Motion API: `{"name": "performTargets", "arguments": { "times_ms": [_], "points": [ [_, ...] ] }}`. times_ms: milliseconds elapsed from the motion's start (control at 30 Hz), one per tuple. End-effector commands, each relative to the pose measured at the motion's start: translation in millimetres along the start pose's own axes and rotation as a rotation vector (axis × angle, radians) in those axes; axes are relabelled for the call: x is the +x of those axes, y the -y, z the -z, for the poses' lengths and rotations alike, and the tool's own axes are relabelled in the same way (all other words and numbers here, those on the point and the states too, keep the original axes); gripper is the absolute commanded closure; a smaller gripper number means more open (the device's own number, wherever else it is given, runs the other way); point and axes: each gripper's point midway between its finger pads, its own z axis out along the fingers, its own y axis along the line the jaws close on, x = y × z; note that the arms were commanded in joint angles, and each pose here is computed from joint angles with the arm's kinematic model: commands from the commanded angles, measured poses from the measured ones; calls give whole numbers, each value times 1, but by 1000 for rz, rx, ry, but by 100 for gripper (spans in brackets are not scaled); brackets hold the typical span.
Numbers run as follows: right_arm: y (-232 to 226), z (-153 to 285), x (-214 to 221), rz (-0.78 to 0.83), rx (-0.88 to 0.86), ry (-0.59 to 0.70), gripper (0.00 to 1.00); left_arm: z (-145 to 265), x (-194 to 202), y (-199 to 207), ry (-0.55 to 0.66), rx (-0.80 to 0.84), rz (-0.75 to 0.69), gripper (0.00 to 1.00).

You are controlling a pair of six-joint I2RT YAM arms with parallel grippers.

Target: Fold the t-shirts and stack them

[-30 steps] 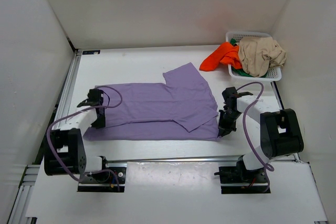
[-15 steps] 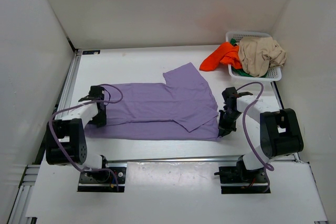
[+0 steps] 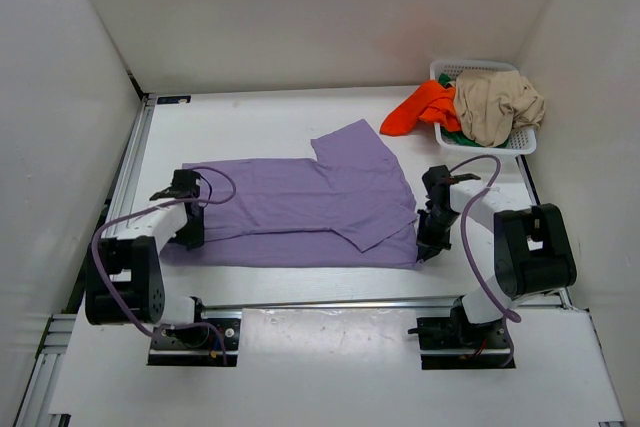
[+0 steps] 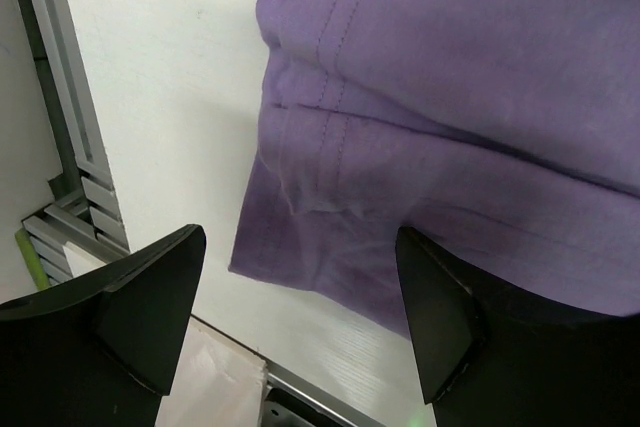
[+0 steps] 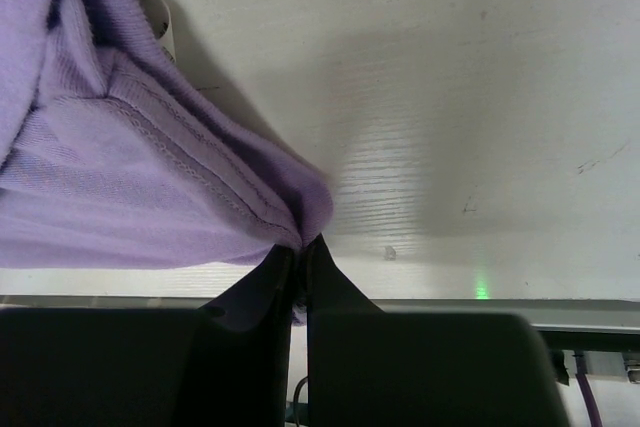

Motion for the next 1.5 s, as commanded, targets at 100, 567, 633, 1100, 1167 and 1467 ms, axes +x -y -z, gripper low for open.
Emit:
{"name": "performTargets", "arguments": {
  "times_ms": [100,567,633,1100,1167,1467],
  "points": [
    [5,10,-5,19,35,5,100,-12,-17,3,-49,1,3,12],
    [8,13,-2,35,51,-10,100,-18,-67,-23,-15,-32,107,13],
    [8,13,-2,35,51,-10,100,-15,-78,-28,9,-23,131,13],
    [7,14,-2,45,46,-22,100,-42,-134,-38,14,-1,195,12],
    [7,14,-2,45,46,-22,100,-44,-135,-44,10,-15,207,12],
    [8,13,-3,45,55,-16,97,17,-140,-34,166,19,179,12]
  ]
}}
